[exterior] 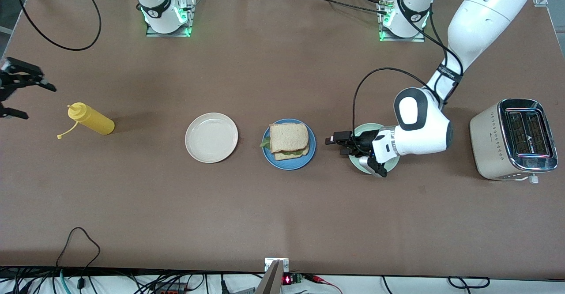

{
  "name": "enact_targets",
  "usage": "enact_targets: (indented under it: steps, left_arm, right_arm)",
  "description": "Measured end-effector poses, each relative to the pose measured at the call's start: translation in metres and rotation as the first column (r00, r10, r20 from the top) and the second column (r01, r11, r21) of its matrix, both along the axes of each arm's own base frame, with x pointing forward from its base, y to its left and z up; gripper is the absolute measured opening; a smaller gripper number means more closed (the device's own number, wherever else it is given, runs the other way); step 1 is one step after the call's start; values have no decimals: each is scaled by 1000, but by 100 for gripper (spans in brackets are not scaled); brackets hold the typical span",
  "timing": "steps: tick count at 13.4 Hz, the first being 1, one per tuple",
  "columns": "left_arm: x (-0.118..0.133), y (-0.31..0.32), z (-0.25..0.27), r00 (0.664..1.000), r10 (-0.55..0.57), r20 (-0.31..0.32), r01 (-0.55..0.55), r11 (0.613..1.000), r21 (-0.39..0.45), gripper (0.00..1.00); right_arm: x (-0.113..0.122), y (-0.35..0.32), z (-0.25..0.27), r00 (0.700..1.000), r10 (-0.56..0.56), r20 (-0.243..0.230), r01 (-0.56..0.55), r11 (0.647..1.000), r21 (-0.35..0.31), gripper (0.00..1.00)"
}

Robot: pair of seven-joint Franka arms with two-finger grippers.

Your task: Make sandwich in blue plate with both arms

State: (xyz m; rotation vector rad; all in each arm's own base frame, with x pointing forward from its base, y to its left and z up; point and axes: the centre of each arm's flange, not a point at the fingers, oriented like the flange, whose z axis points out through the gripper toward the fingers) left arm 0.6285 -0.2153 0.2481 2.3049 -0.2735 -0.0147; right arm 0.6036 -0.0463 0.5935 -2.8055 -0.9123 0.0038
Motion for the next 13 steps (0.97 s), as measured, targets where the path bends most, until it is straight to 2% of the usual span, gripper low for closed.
enact_targets:
  steps: [3,5,7,10,13]
  left_arm:
    - [14,37,32,997,-70,-28,74,985,157,100]
    - [23,72,68,993,-112,-48,121,953,278,100]
    - [30,103,113,991,-132,-35,134,895,426,100]
    - [34,148,194,999,-47,-4,39,781,623,100]
    - [20,192,274,992,121,40,-116,724,680,100]
  right_arm:
    - [-9,51,6,969,-245,-38,239,963,-129,100]
    - [-17,63,5,952,-302,-47,288,938,-191,100]
    - [-20,55,-3,944,-324,-54,303,922,-240,100]
    - [-20,37,-10,933,-357,-50,332,904,-269,100]
    - [-22,16,-6,920,-390,-45,366,892,-267,100]
